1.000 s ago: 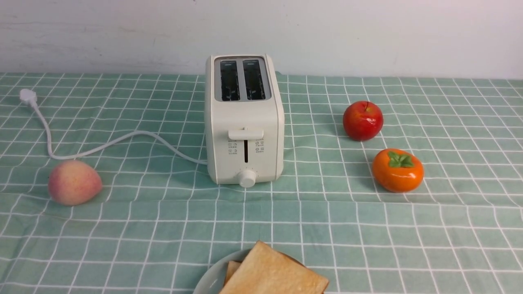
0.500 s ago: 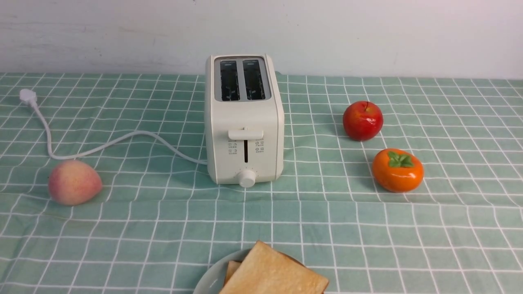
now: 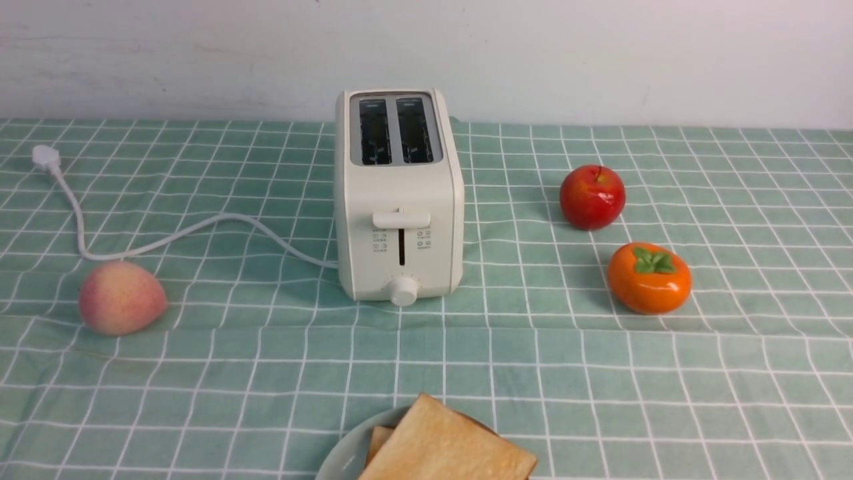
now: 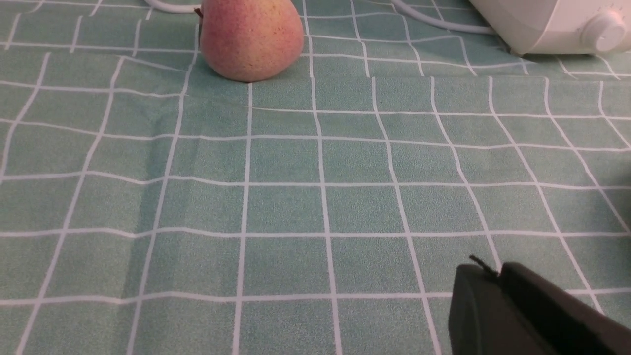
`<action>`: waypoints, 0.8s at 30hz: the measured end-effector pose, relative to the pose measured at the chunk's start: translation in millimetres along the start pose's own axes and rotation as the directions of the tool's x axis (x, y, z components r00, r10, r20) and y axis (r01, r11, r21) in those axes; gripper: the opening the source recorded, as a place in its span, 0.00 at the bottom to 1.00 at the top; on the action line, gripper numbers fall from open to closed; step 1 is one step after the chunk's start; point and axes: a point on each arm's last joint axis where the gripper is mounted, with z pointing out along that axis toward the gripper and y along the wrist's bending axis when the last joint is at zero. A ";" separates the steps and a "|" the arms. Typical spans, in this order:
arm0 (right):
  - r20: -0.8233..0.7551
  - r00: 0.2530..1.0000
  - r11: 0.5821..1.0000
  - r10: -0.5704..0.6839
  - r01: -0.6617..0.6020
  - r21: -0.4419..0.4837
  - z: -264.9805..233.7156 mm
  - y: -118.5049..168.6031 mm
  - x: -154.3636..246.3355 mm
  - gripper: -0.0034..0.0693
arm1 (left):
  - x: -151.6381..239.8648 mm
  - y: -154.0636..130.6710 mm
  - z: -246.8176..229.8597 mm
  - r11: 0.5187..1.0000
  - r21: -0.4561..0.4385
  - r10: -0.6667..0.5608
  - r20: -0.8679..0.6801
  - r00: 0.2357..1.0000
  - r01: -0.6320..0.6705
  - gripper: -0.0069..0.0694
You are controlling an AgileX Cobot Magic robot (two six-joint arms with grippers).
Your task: Take toasted bread from bread machine on blue coffee table place on plate.
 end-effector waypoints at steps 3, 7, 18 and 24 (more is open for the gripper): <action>-0.098 0.995 0.997 -0.006 0.014 0.078 -1.3 -6.5 26.0 0.14 | 0.0 0.0 0.0 1.000 0.000 0.000 0.000 1.000 0.000 0.15; -0.207 0.978 0.989 0.005 0.026 0.147 -9.0 -11.4 52.9 0.15 | 0.0 0.0 0.0 1.000 0.000 -0.001 0.000 1.000 0.001 0.16; -0.198 0.980 0.977 0.006 0.037 0.210 -16.1 -14.2 53.5 0.16 | 0.0 -0.1 0.0 1.000 0.001 -0.003 0.000 1.000 0.003 0.18; -0.199 0.980 0.977 0.006 0.036 0.211 -16.1 -14.3 53.6 0.16 | 0.0 -0.1 0.0 1.000 0.001 -0.003 0.000 1.000 0.003 0.19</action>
